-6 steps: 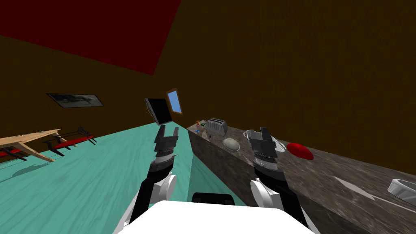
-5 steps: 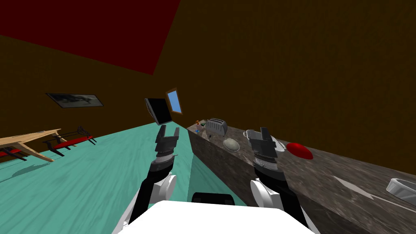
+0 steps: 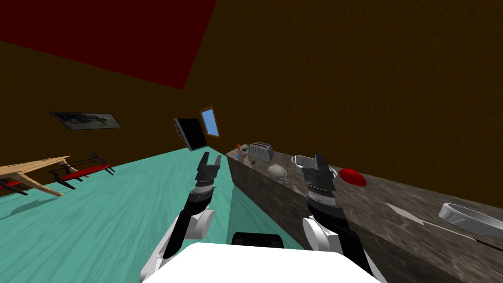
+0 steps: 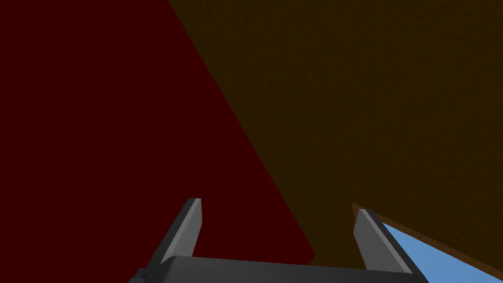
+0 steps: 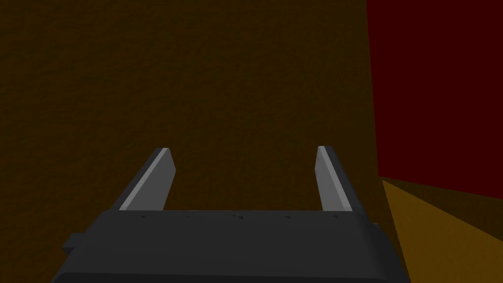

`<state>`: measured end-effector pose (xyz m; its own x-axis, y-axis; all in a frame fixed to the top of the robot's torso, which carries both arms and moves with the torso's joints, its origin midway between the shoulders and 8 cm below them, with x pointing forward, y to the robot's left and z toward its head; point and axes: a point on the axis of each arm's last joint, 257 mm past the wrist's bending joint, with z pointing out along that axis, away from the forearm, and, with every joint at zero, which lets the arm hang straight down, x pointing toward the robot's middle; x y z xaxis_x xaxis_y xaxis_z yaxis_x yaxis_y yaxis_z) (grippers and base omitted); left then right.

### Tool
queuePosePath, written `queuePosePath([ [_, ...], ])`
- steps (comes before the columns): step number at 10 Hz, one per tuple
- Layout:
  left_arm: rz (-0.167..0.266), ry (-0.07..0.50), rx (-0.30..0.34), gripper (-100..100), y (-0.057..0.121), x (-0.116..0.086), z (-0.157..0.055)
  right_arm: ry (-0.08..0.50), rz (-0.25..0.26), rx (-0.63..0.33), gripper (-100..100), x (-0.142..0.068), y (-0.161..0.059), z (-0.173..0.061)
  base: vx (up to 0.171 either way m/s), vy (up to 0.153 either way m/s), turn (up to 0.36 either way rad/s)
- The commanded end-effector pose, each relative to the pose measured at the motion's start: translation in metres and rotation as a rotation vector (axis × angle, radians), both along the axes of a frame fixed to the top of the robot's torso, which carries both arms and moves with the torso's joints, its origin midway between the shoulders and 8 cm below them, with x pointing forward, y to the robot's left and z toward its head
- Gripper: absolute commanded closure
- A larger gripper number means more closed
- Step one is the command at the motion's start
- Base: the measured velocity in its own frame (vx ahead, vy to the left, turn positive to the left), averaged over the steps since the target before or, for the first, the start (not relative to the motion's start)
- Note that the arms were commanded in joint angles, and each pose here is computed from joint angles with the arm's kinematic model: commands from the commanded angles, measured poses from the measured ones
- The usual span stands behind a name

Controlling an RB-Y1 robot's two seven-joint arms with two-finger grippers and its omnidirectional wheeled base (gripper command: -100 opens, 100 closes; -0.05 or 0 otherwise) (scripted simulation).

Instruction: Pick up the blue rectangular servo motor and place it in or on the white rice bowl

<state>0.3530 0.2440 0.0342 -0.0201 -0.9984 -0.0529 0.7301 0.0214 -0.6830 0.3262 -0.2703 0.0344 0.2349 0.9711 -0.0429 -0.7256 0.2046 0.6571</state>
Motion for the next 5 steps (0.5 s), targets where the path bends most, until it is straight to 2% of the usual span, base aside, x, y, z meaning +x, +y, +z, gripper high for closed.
queuePosePath([
  [1, -0.009, 0.026, 0.018, -100, -0.003, 0.010, -0.011, 0.000, 0.000, 0.000, 0, 0.000, 0.000, 0.000, -0.084, -0.027, -0.031],
  [5, -0.017, 0.101, 0.067, -100, -0.009, 0.041, -0.041, 0.000, 0.000, 0.000, 0, 0.000, 0.000, 0.000, -0.072, -0.018, -0.040],
])
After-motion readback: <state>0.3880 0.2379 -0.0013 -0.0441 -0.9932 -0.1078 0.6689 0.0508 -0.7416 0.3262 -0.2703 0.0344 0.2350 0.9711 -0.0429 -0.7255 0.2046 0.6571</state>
